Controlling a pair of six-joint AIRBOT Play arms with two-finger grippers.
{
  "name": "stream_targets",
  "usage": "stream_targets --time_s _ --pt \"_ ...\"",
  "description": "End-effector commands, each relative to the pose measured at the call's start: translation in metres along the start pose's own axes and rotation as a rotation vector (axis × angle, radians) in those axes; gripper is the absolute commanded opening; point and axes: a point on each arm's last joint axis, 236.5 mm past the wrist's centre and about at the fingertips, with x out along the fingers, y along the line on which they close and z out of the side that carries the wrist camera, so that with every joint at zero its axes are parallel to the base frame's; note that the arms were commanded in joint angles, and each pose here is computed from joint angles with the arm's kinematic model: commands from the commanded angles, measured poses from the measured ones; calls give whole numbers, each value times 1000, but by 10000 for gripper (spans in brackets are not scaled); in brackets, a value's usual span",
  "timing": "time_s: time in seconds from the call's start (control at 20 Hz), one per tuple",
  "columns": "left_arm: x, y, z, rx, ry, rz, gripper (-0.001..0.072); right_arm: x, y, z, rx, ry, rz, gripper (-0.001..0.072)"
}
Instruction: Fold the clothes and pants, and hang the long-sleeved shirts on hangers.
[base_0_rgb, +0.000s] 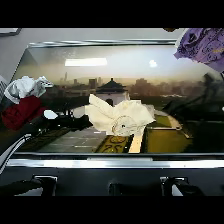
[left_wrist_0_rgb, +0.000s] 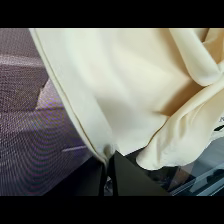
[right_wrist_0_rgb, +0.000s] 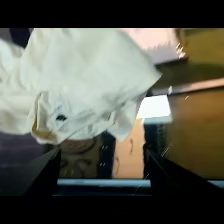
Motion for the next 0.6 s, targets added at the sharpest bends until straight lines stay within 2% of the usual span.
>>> stream_targets --time_s 0.0,0.35,0.55 --pt "0 -1 -3 1 15 -3 19 63 5 -51 128 195 267 617" --pt "0 -1 -3 1 15 -3 19 118 -43 -69 247 153 209 617" --pt "0 -1 -3 0 15 -3 19 142 -45 -68 304 192 256 598"
